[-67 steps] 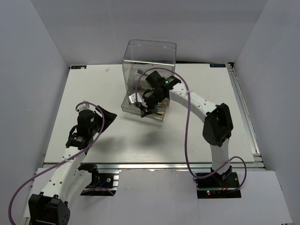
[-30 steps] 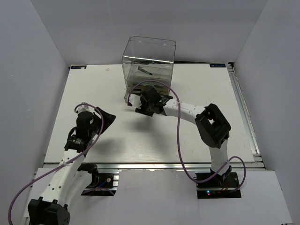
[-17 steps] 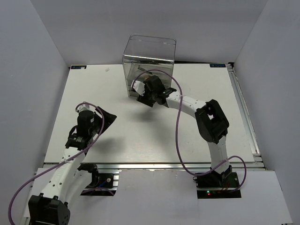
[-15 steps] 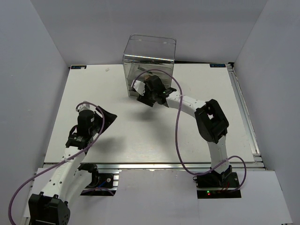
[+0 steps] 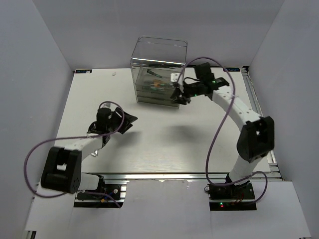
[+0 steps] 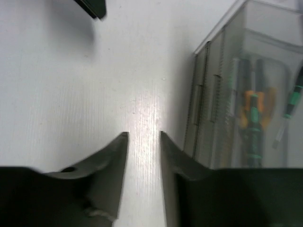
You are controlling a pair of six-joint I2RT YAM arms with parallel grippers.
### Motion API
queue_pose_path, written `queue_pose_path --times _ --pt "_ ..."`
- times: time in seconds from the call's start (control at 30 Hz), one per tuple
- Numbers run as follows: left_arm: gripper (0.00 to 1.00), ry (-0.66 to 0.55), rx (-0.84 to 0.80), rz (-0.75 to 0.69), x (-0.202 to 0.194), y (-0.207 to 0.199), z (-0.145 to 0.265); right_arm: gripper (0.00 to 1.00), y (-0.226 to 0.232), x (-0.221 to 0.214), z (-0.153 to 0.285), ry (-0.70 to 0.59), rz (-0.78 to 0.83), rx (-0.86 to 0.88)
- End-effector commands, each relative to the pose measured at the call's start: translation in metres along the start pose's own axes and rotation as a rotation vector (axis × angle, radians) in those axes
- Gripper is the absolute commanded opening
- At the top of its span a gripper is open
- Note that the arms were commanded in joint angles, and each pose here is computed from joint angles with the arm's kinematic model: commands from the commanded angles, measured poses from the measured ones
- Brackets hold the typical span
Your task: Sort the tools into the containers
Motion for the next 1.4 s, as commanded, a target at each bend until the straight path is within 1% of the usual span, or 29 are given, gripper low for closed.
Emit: queue_pose_path --times 0.0,0.03,0.1,0.13,0.17,0.2,0.23,0.3,0.37,0.4,0.47,0.5,0.53,0.6,0.63,0.83,0.93,1.07,1.13,1.37 --pt "0.65 0.004 -0.213 -0.018 0.014 -0.054 -0.025 0.34 0.023 0.015 0.031 -0.143 -0.031 0.066" --pt "0.62 0.033 -0.211 -0.016 0.014 -0.059 -0.045 0.32 0.026 0.009 0.042 -0.140 -0.049 0.039" --pt "0.59 0.062 -0.235 -0.015 0.015 -0.069 -0.066 0.28 0.026 0.007 0.050 -0.154 -0.071 0.008" --pt "0.56 0.098 -0.202 -0.001 0.008 -0.058 -0.086 0.28 0.031 0.004 0.056 -0.155 -0.085 -0.003" --pt "0.51 0.098 -0.232 -0.002 0.014 -0.075 -0.096 0.28 0.030 0.001 0.061 -0.157 -0.100 -0.022" --pt "0.49 0.096 -0.231 0.005 0.015 -0.076 -0.106 0.28 0.030 0.003 0.067 -0.168 -0.101 -0.042" --pt "0.48 0.110 -0.202 0.022 0.010 -0.066 -0.121 0.28 0.032 -0.007 0.070 -0.161 -0.130 -0.052" --pt "0.47 0.092 -0.217 0.066 0.017 -0.076 -0.135 0.29 0.033 -0.012 0.074 -0.161 -0.145 -0.071" --pt "0.47 0.087 -0.195 0.115 0.016 -0.068 -0.152 0.29 0.033 -0.018 0.081 -0.164 -0.162 -0.092" --pt "0.47 0.073 -0.219 0.132 0.021 -0.076 -0.157 0.29 0.032 -0.020 0.083 -0.162 -0.168 -0.102" --pt "0.48 0.067 -0.211 0.171 0.019 -0.071 -0.170 0.29 0.029 -0.025 0.089 -0.164 -0.176 -0.123" --pt "0.48 0.046 -0.242 0.173 0.024 -0.078 -0.173 0.30 0.028 -0.026 0.091 -0.165 -0.181 -0.127" --pt "0.48 0.032 -0.247 0.207 0.025 -0.080 -0.176 0.30 0.026 -0.029 0.094 -0.167 -0.187 -0.136" --pt "0.47 0.002 -0.266 0.221 0.028 -0.081 -0.182 0.30 0.023 -0.031 0.096 -0.170 -0.193 -0.140" --pt "0.47 -0.010 -0.266 0.247 0.030 -0.083 -0.184 0.30 0.022 -0.032 0.098 -0.171 -0.196 -0.146" --pt "0.42 -0.042 -0.261 0.297 0.034 -0.078 -0.194 0.30 0.019 -0.036 0.098 -0.174 -0.203 -0.146" --pt "0.40 -0.041 -0.266 0.307 0.032 -0.077 -0.196 0.30 0.018 -0.037 0.098 -0.172 -0.204 -0.144" --pt "0.37 -0.025 -0.338 0.291 0.031 -0.093 -0.191 0.30 0.020 -0.039 0.098 -0.166 -0.207 -0.138" --pt "0.37 -0.022 -0.348 0.289 0.029 -0.095 -0.187 0.30 0.022 -0.041 0.097 -0.164 -0.212 -0.136" --pt "0.34 -0.022 -0.358 0.306 0.024 -0.088 -0.186 0.31 0.022 -0.043 0.097 -0.158 -0.212 -0.138"
Point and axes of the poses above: each gripper's point midway between its finger pads, its own z axis back along the fingers, its own y axis along the line the jaws close on, x = y × z, the point moved 3 cm from there along z, back along the fingers, and after that the axes turned 3 degrees about -z, right-handed, at the moved point
